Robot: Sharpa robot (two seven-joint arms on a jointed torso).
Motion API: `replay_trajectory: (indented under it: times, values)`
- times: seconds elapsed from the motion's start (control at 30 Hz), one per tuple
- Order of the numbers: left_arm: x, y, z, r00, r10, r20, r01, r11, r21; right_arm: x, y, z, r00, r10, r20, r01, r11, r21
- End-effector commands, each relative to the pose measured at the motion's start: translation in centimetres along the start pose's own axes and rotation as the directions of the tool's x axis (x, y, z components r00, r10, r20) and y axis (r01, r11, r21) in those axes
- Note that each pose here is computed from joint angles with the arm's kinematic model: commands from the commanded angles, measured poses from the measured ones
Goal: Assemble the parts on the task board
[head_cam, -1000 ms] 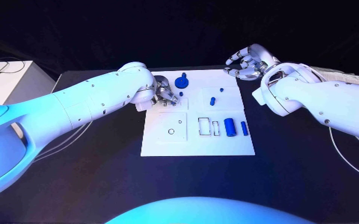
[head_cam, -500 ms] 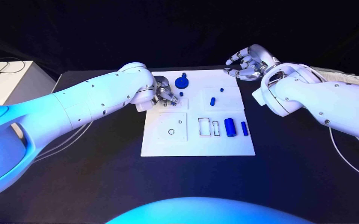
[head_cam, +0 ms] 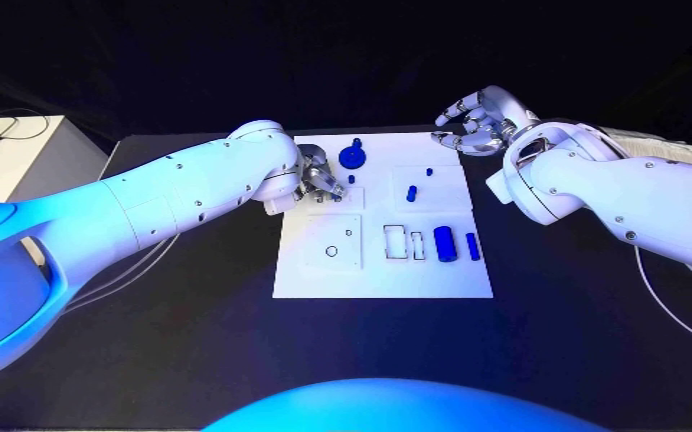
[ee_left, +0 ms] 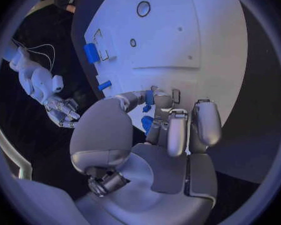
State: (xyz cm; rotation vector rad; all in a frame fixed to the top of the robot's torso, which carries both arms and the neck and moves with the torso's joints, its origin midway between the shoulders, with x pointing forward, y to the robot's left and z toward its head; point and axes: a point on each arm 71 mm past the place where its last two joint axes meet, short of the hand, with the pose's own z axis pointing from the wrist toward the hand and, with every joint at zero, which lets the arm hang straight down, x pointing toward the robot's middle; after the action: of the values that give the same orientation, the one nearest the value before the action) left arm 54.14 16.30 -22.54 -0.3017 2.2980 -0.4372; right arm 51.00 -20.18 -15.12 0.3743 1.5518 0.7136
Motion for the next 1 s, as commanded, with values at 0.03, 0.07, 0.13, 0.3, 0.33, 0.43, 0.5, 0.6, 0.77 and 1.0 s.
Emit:
replay_trajectory:
  times: [0.03,0.07,0.13,0.3,0.33,0.43,0.5,0.6,0.77,1.0]
  values:
    - [0.33,-0.28,0.15,1.0,0.003,0.017,-0.003,1.0,0.008,0.12,0.1,-0.03,1.0,-0.009,-0.012,0.009,1.0,-0.009]
    - [0.32,-0.3,0.14,1.0,0.004,0.017,-0.004,1.0,0.008,0.12,0.09,-0.03,1.0,-0.009,-0.012,0.009,1.0,-0.009]
    - [0.32,-0.32,0.13,1.0,0.005,0.017,-0.006,1.0,0.008,0.11,0.09,-0.04,1.0,-0.009,-0.011,0.009,1.0,-0.009]
    - [0.25,-0.32,0.03,1.0,0.011,0.012,-0.011,1.0,0.009,0.07,0.05,-0.06,1.0,-0.01,-0.011,0.01,1.0,-0.008]
    - [0.23,-0.32,0.0,1.0,0.012,0.01,-0.012,1.0,0.009,0.07,0.04,-0.07,1.0,-0.01,-0.011,0.01,1.0,-0.008]
    - [0.17,-0.32,-0.13,1.0,0.012,-0.002,-0.012,1.0,0.012,0.05,0.01,-0.07,1.0,-0.01,-0.01,0.01,1.0,-0.007]
    - [0.16,-0.32,-0.24,1.0,0.012,-0.015,-0.012,1.0,0.014,0.03,-0.01,-0.08,1.0,-0.01,-0.01,0.01,1.0,-0.007]
    - [0.19,-0.3,-0.37,0.999,0.011,-0.036,-0.011,1.0,0.017,0.01,-0.04,-0.09,1.0,-0.011,-0.01,0.011,1.0,-0.006]
    - [0.24,-0.29,-0.57,0.998,0.01,-0.069,-0.009,1.0,0.022,0.0,-0.06,-0.09,1.0,-0.011,-0.01,0.011,1.0,-0.005]
    - [0.12,-0.12,-0.63,0.996,0.024,-0.084,-0.022,1.0,0.017,0.01,-0.06,-0.09,1.0,-0.011,-0.011,0.011,1.0,-0.004]
